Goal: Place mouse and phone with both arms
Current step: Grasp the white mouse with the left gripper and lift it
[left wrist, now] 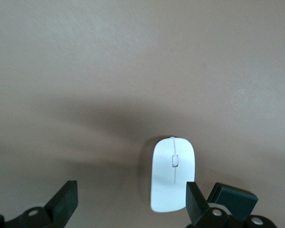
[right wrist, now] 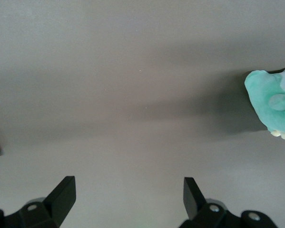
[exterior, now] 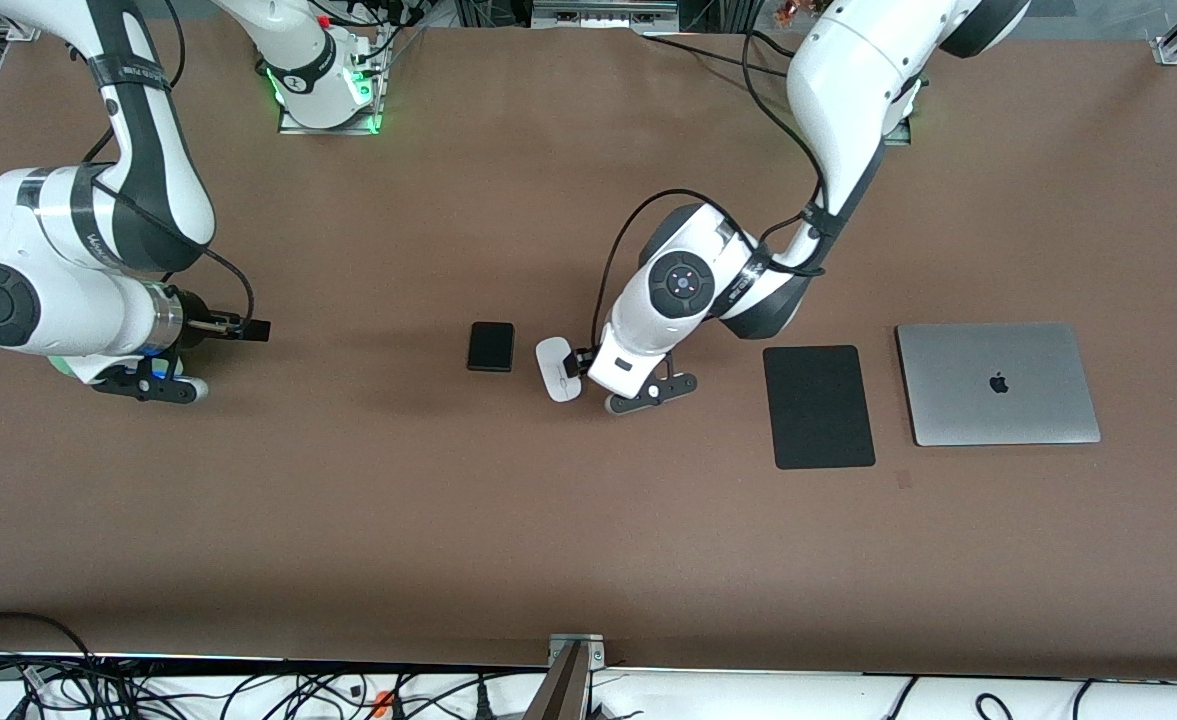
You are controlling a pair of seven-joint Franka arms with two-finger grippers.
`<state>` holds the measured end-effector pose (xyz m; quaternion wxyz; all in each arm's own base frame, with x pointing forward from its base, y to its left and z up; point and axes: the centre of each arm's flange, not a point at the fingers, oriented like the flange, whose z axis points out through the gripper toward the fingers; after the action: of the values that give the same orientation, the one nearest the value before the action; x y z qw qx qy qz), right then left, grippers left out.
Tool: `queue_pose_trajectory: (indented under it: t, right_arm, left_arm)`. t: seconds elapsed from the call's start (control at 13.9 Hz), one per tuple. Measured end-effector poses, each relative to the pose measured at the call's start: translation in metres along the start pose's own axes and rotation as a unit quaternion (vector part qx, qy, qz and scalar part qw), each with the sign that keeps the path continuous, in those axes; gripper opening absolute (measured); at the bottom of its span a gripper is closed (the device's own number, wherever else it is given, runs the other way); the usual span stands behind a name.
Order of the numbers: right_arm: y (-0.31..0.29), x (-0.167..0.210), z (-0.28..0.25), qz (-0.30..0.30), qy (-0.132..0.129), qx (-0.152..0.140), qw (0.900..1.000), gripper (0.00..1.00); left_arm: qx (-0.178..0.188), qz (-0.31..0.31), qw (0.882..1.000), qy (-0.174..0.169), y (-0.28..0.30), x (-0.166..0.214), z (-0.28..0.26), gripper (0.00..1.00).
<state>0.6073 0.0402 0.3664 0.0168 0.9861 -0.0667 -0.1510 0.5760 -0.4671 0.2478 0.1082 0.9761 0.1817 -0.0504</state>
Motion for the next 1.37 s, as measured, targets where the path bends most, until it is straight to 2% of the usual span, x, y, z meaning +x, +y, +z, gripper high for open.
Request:
queue_pose_trajectory:
  t: [0.29, 0.43, 1.08, 1.37]
  right_arm:
    - [-0.008, -0.001, -0.001, -0.006, 0.004, -0.001, 1.000, 1.00]
    - [-0.008, 0.000, -0.001, -0.004, 0.007, -0.001, 1.000, 1.00]
    - [-0.015, -0.001, -0.001, 0.003, 0.011, -0.001, 1.000, 1.00]
    - [-0.017, -0.001, -0.001, 0.003, 0.011, -0.001, 1.000, 1.00]
  left_arm:
    - [0.028, 0.000, 0.998, 0.048, 0.026, -0.039, 0.052, 1.00]
    - [0.031, -0.002, 0.998, 0.063, 0.043, -0.058, 0.073, 1.00]
    - [0.033, -0.006, 0.997, 0.068, 0.045, -0.051, 0.095, 1.00]
    - [0.034, 0.005, 0.997, 0.069, 0.045, -0.049, 0.095, 0.61]
